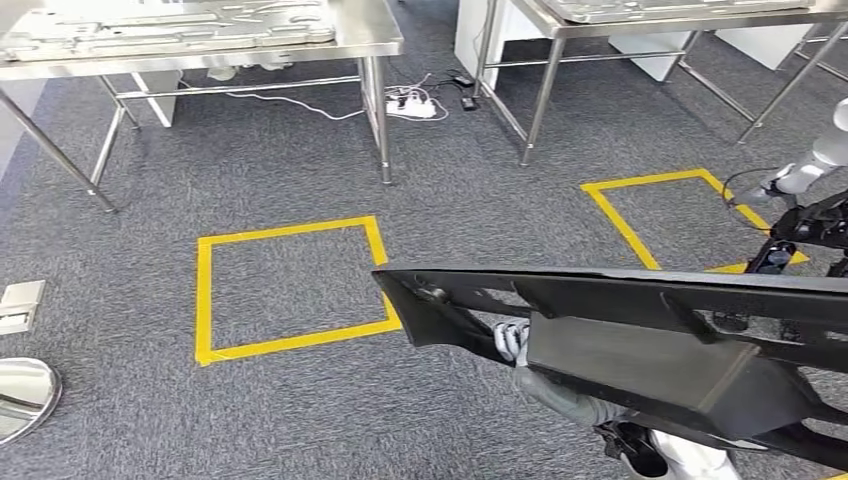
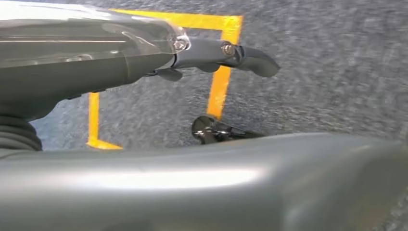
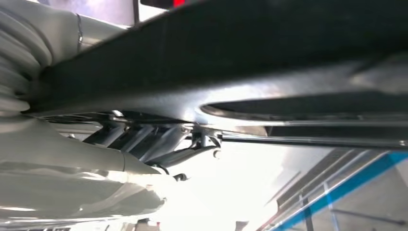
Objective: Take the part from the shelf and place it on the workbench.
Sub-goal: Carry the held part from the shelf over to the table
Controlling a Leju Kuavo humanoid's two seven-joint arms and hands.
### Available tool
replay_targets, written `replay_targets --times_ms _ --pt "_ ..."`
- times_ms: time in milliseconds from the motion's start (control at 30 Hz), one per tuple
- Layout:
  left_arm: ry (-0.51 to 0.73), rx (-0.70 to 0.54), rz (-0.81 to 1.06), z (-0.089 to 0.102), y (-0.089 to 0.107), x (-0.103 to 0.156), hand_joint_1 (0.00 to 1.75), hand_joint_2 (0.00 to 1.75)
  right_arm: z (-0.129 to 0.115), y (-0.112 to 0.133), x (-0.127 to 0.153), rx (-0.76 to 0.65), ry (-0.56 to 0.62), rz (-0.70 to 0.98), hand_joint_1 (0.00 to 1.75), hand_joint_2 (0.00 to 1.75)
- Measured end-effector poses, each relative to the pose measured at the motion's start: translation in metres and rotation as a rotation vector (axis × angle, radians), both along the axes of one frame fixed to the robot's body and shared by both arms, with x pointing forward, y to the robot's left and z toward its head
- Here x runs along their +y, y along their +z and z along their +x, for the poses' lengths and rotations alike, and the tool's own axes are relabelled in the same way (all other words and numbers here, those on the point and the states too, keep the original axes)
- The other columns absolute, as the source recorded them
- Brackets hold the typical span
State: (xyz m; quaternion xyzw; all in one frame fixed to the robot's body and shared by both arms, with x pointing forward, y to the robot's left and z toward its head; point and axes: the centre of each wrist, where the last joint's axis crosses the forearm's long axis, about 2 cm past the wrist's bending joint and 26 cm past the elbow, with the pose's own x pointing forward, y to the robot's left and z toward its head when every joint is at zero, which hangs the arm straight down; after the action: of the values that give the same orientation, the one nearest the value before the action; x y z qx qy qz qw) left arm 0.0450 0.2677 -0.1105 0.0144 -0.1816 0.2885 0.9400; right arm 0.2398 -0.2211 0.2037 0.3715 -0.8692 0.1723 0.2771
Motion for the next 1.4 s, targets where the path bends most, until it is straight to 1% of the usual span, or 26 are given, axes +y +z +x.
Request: replay_targets --times_ms 167,400,533,667,767,900,1067,1400 --pt "0.000 -0.007 -0.004 0.0040 0.0006 -0.0016 0.00 1.75 0.0012 -0.0021 0.0012 0.011 0.005 -0.004 1.75 1.75" --pt "-0.001 -0.009 -0.014 0.0044 0.0008 -0.0043 0.00 1.75 0.0029 -0.0030 0.0018 0.023 0.011 0.004 1.75 1.75" --pt "-0.003 -0.003 -0.015 0.0014 0.0004 -0.0047 0.00 1.75 0.0051 -0.0009 0.0023 0.018 0.013 0.008 1.75 1.75" --pt "-0.005 -0.011 -0.012 0.0055 0.0009 -0.0039 0.00 1.75 0.0046 -0.0022 0.0022 0.025 0.014 0.013 1.75 1.75" --pt "-0.004 -0.006 -0.011 0.0029 0.0005 -0.0031 0.00 1.75 0.0046 -0.0029 0.0022 0.029 0.014 0.014 1.75 1.75" --pt "0.004 -0.009 -0.012 0.0037 0.0006 -0.0024 0.00 1.75 0.0052 -0.0024 0.0022 0.027 0.014 0.016 1.75 1.75" --pt "0.023 -0.005 -0.019 0.0003 0.0002 -0.0029 0.00 1.75 0.0055 -0.0016 0.0028 0.025 0.007 0.015 1.75 1.75" --pt "0.053 -0.017 -0.034 0.0023 0.0004 -0.0030 0.00 1.75 0.0052 -0.0010 0.0033 0.023 0.013 0.023 1.75 1.75"
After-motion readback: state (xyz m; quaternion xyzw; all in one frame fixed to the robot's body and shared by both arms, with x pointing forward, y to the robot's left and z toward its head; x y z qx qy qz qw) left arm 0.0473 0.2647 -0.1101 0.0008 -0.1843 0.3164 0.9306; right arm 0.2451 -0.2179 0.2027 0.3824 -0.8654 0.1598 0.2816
